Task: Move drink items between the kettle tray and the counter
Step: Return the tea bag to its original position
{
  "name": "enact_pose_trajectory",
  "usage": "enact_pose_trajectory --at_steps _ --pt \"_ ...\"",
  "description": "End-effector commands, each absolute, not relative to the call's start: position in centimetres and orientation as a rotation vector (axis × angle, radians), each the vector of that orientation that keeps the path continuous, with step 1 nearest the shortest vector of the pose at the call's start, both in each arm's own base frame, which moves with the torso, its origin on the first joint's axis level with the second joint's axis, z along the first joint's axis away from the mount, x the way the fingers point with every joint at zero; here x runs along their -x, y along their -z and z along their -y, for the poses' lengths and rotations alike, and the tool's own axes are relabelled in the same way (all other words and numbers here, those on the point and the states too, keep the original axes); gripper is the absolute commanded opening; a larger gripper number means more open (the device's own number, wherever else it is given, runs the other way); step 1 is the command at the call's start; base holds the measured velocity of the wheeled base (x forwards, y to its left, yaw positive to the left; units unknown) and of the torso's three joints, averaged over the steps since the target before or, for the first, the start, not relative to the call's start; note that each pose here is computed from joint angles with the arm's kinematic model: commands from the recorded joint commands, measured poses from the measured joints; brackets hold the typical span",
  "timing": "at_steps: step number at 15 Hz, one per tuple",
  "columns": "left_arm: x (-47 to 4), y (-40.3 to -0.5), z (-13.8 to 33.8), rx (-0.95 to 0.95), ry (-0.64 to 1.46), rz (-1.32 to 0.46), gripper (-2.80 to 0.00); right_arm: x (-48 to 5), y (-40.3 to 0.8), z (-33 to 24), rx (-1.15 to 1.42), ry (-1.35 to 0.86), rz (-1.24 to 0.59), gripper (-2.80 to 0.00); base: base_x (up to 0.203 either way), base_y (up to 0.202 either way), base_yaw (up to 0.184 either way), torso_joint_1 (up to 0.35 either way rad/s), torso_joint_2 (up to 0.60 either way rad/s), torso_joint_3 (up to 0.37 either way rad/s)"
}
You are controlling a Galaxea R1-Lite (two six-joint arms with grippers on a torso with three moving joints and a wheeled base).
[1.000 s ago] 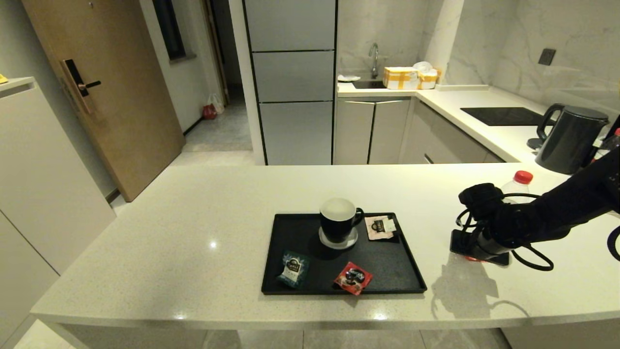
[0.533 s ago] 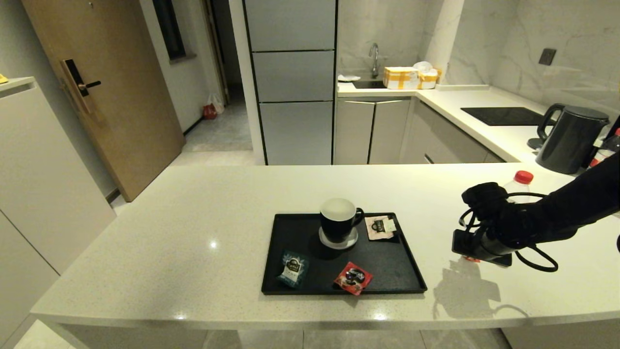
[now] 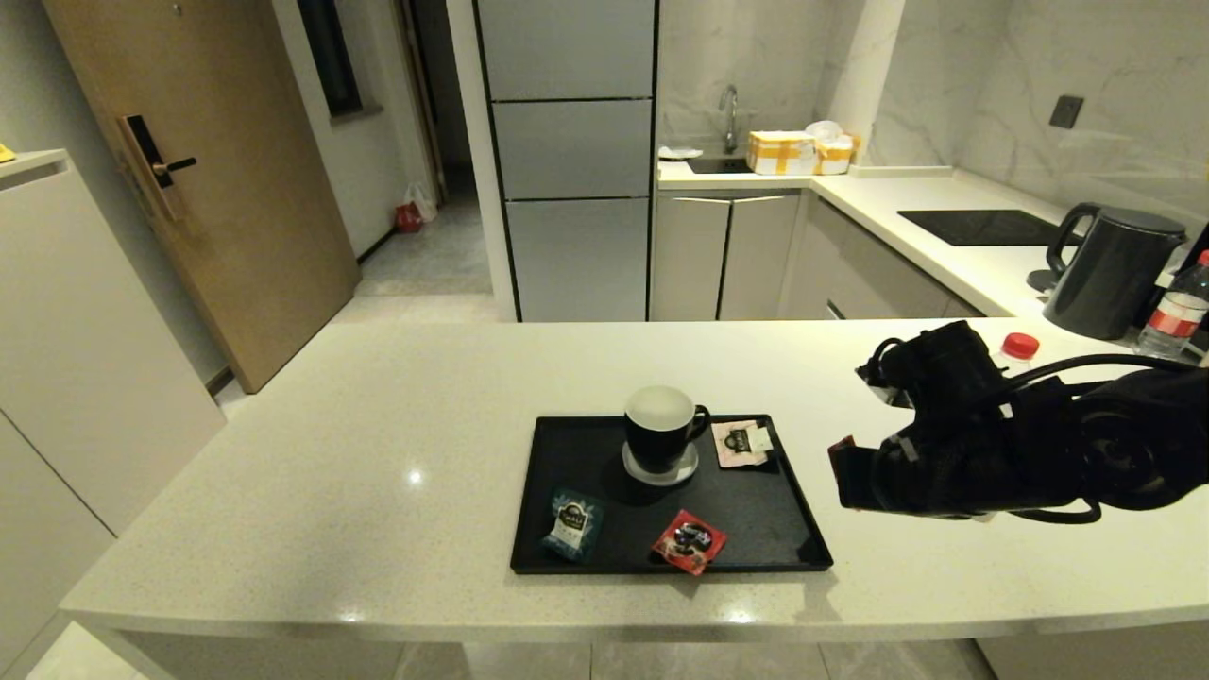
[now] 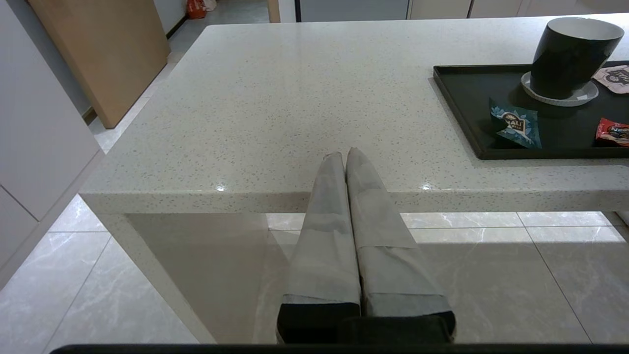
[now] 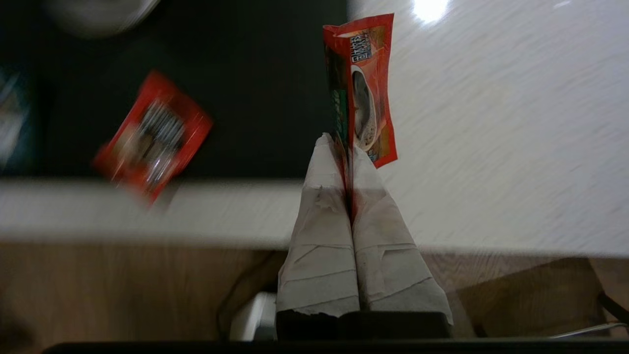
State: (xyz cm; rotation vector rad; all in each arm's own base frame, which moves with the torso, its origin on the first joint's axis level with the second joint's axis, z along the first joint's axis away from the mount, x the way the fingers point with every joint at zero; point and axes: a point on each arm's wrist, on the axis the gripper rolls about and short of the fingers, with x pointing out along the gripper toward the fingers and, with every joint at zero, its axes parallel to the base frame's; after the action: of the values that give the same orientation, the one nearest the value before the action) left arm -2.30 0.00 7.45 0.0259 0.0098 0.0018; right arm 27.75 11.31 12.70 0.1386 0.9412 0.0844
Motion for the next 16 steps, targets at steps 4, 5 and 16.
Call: enact_pose_trajectory --at_steps 4,5,16 --pt "2.3 -7.4 0.0 -0.026 -0.003 -0.012 -2.8 -26.3 -11.1 -13.8 -0.085 -0.182 -1.039 -2.8 0.0 0.0 0.0 0.0 0.0 0.0" --pt "2.3 -7.5 0.0 -0.026 -0.003 -0.011 -2.8 -26.7 -9.6 -14.0 -0.068 -0.17 -1.083 -2.8 0.0 0.0 0.0 0.0 0.0 0.0" --pt "2.3 -7.5 0.0 -0.026 -0.001 -0.011 -2.8 -29.6 -4.3 -15.7 -0.06 -0.165 -1.087 -2.8 0.0 0.0 0.0 0.0 0.0 0.0"
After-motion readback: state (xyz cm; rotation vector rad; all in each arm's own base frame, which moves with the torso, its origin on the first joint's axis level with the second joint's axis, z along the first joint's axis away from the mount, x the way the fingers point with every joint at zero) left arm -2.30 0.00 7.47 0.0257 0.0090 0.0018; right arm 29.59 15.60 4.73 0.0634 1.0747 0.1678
